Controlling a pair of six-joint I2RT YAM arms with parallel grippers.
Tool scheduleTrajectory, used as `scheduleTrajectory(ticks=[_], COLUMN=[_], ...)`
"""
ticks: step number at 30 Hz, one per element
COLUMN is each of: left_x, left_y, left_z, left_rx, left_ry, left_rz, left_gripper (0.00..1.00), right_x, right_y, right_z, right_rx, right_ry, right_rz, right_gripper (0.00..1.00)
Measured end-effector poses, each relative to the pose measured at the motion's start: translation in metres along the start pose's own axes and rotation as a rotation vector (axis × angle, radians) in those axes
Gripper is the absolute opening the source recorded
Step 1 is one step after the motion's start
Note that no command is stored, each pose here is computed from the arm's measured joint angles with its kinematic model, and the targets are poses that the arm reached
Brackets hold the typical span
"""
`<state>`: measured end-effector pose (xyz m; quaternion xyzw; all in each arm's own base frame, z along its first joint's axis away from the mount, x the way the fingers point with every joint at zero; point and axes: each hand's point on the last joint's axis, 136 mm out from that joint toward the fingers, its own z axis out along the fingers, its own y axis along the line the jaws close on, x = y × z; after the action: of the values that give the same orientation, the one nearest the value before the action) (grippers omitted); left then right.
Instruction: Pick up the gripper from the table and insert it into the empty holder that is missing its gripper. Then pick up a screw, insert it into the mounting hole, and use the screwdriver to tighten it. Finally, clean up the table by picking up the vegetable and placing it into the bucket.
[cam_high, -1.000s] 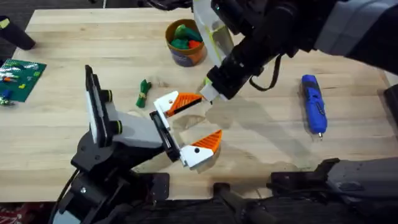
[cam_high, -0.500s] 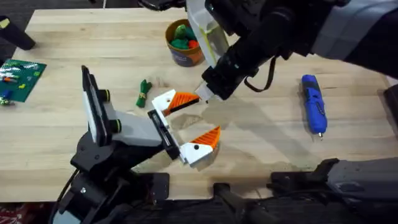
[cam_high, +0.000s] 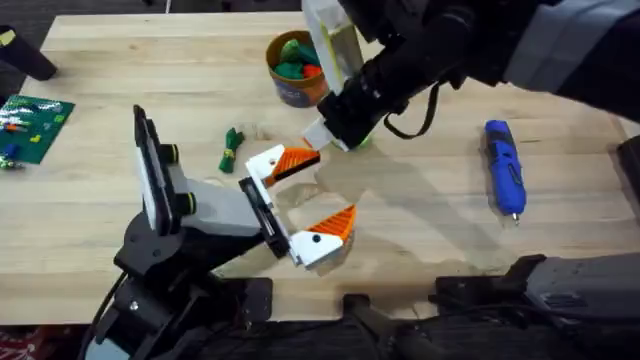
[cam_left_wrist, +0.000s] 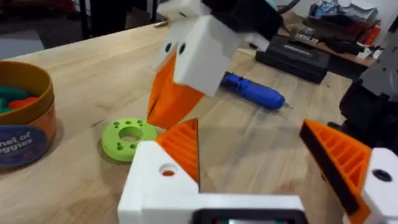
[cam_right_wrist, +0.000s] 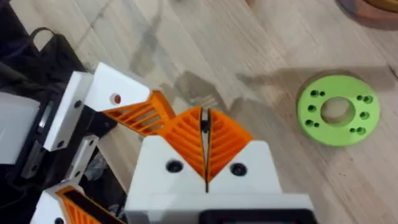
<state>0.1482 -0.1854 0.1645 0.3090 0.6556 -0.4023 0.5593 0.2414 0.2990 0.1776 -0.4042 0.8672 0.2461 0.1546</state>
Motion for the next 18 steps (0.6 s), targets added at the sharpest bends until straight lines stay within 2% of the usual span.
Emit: scheduleTrajectory(ticks=[10, 18], left_x=[0.0, 0.0], left_y=[0.0, 0.0], left_z=[0.0, 0.0], left_rx=[0.0, 0.0], left_ry=[-0.001, 0.0], left_rz=[0.0, 0.0], left_gripper=[0.985, 0.985], right_x=[-0.005, -0.02], right_y=[-0.014, 0.005], right_z=[-0.006, -0.061], right_rx=[0.093, 0.111], right_ry=[-0.026, -0.186], right_rz=[-0.01, -0.053], right_gripper=[0.01, 0.01])
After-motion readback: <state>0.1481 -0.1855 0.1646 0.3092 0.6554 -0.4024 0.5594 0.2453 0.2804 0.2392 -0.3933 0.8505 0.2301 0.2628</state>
